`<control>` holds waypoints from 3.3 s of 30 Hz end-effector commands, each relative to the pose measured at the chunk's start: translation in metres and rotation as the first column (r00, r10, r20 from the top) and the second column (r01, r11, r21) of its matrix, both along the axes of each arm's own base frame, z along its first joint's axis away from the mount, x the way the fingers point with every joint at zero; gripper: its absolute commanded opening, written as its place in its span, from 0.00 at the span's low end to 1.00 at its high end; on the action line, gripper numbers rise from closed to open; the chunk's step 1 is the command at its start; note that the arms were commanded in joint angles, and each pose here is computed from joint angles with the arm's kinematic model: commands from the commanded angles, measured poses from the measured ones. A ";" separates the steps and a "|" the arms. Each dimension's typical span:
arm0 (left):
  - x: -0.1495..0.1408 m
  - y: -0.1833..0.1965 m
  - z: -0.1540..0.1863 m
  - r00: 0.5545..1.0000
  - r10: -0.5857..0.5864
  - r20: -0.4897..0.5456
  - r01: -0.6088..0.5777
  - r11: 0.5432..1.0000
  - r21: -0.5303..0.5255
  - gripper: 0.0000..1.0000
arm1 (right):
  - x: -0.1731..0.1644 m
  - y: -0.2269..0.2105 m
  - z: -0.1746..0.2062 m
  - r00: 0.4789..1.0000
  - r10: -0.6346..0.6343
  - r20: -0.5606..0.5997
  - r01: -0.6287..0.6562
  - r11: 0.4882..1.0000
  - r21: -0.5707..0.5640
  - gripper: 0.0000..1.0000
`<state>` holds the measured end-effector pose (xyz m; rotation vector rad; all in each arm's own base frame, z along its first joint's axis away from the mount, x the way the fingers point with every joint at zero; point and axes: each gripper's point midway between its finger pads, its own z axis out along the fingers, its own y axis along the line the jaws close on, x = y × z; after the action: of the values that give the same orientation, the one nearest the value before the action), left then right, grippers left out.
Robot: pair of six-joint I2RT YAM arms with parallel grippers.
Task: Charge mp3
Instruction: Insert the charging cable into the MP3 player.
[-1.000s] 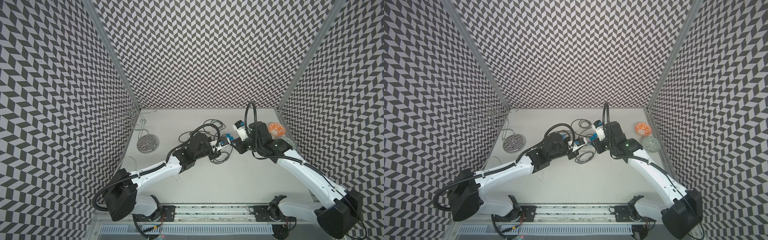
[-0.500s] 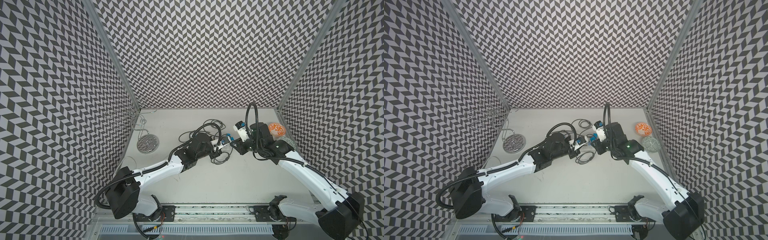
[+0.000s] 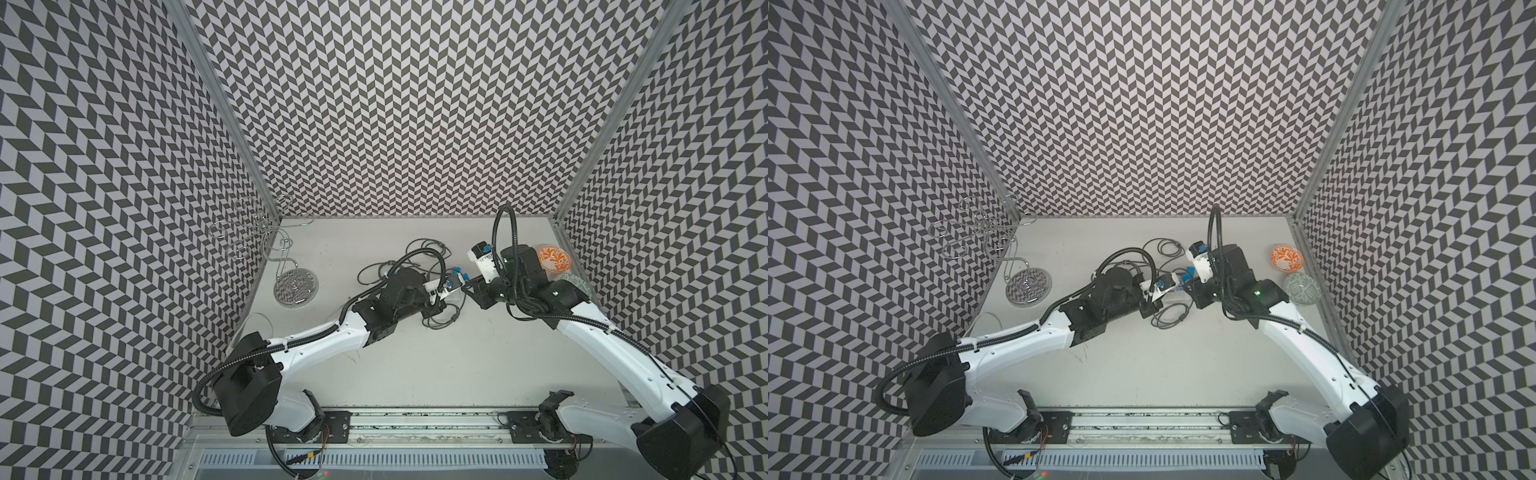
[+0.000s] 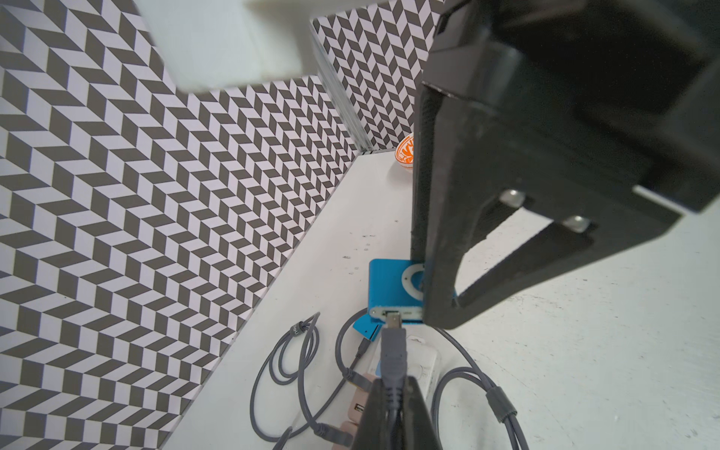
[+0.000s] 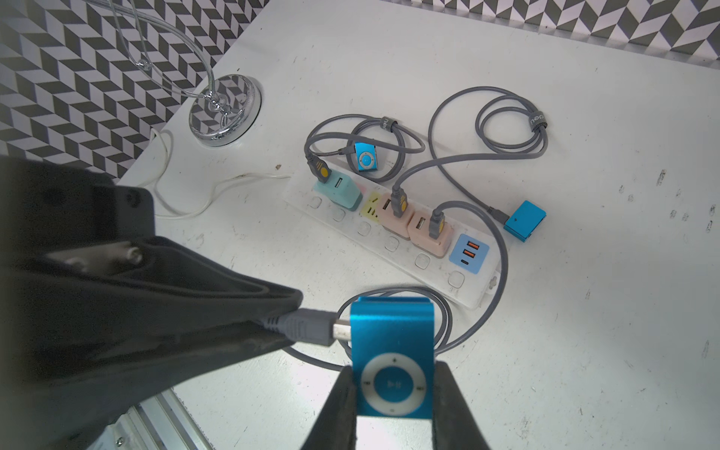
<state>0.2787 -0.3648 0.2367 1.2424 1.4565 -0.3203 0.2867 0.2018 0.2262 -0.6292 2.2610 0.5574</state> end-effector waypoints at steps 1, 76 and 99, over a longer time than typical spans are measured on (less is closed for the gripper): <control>0.005 -0.010 0.021 0.997 0.014 0.076 -0.012 0.999 -0.032 0.00 | -0.004 0.014 0.011 0.997 0.071 0.039 -0.073 0.996 0.047 0.19; -0.003 -0.021 0.013 0.985 -0.102 0.139 0.110 0.992 -0.056 0.00 | -0.042 0.050 0.026 0.985 0.169 0.021 -0.170 0.968 0.185 0.16; 0.001 -0.033 0.001 0.985 -0.129 0.115 0.135 0.989 -0.051 0.00 | -0.054 0.075 -0.001 0.989 0.114 -0.093 -0.099 0.984 0.148 0.13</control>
<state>0.2801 -0.3729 0.2053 1.3345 1.3851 -0.3258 0.2734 0.2075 0.1952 -0.4137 2.3566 0.4481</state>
